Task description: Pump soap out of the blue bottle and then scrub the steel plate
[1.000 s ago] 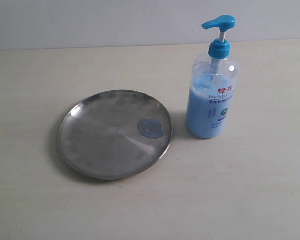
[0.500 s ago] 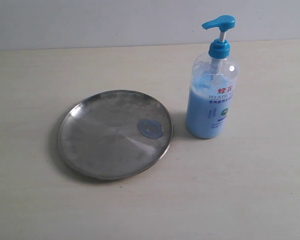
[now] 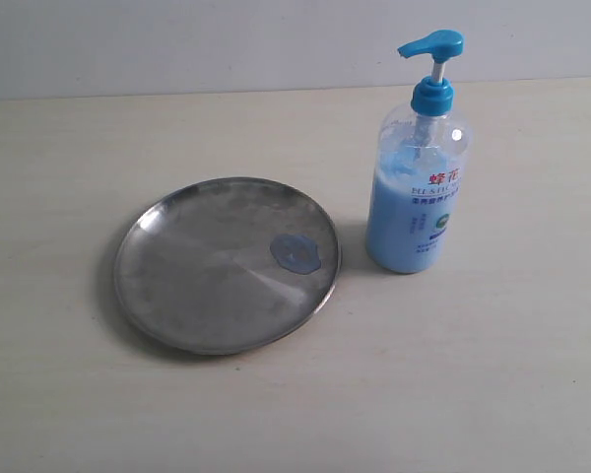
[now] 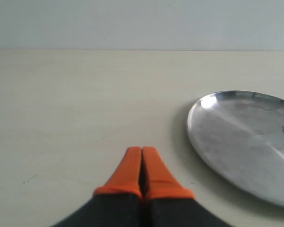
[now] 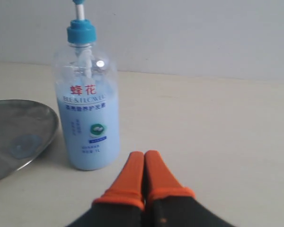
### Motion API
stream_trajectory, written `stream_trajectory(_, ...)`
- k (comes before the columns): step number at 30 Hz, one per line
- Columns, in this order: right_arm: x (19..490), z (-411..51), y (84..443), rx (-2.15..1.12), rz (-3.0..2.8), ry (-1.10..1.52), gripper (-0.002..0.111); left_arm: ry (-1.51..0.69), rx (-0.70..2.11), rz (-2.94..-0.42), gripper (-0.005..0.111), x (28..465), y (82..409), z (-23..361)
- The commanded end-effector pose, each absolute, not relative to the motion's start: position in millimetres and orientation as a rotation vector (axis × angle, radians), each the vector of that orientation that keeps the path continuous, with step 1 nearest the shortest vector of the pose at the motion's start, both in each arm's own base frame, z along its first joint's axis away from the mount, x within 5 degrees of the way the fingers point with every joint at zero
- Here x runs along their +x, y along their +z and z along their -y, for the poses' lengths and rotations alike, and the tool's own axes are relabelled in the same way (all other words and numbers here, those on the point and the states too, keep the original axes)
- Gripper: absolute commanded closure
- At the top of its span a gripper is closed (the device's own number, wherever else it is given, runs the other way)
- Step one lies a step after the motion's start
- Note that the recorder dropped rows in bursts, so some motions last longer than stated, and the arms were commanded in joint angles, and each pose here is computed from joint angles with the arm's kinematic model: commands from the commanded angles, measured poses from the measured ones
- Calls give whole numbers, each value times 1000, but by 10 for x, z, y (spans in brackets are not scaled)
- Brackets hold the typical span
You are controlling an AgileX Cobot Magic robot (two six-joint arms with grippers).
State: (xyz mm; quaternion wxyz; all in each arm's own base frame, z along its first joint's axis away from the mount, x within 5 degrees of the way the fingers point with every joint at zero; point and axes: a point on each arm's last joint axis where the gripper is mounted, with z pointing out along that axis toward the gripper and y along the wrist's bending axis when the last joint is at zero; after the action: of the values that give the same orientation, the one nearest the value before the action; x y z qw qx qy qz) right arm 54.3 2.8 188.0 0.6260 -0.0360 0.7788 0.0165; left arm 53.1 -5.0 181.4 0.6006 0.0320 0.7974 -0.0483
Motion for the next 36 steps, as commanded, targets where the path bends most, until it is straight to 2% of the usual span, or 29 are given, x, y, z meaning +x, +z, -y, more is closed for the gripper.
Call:
stream_trajectory(1, 545, 2, 1865, -38, -1778, -6, 108, -115, 67, -1837, 107, 531, 1814, 49)
stream_trajectory(36, 548, 3, 1878, -26, -1764, -2, 108, -115, 67, -1837, 107, 531, 1814, 49)
